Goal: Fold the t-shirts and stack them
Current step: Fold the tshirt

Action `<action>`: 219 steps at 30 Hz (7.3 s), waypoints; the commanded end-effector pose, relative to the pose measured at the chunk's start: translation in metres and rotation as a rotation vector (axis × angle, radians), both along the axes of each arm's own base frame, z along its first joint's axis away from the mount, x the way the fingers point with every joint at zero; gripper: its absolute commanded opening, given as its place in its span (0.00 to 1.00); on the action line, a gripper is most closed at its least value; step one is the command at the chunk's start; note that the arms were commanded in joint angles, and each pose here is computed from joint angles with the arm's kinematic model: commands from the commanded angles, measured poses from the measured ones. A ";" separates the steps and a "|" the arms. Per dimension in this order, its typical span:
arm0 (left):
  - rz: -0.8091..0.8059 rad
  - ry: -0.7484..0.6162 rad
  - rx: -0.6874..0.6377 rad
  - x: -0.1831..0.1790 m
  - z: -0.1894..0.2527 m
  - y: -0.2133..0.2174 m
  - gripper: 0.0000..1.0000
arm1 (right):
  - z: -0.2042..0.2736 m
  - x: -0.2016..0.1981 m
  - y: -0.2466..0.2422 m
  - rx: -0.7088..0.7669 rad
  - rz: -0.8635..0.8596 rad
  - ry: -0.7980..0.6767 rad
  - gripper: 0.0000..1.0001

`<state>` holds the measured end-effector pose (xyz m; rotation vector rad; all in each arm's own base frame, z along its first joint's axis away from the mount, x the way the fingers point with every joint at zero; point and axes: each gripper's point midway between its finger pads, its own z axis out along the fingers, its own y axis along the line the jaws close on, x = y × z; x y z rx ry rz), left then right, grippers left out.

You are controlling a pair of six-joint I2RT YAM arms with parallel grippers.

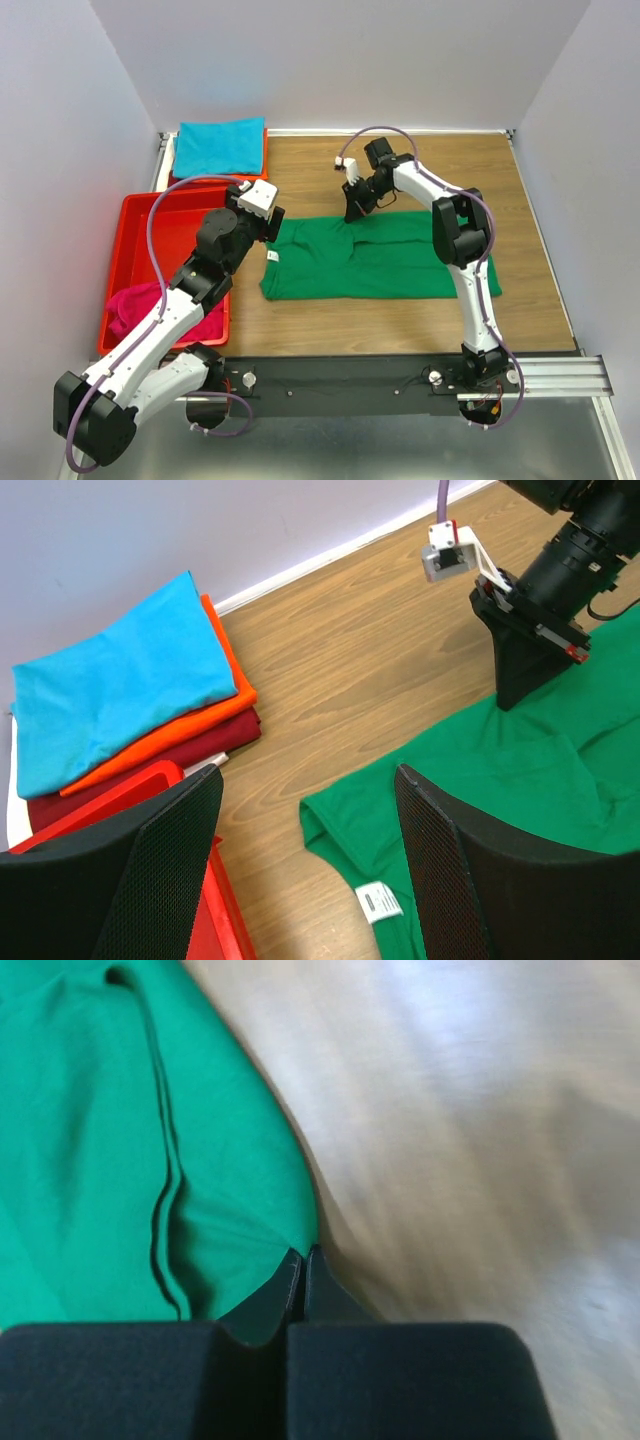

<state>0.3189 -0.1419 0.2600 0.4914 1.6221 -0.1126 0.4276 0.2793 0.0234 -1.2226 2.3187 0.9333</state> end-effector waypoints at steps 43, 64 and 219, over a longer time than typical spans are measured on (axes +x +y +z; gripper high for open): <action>-0.050 -0.050 -0.071 -0.012 0.024 -0.005 0.83 | 0.032 -0.135 -0.174 -0.552 -0.078 -0.519 0.86; -0.064 -0.059 -0.073 -0.015 0.027 -0.007 0.83 | -0.012 -0.151 -0.173 -0.746 -0.016 -0.424 0.15; -1.082 0.169 0.634 -0.180 -0.184 -0.246 0.00 | 0.042 -0.224 -0.228 -0.211 0.394 -0.431 0.00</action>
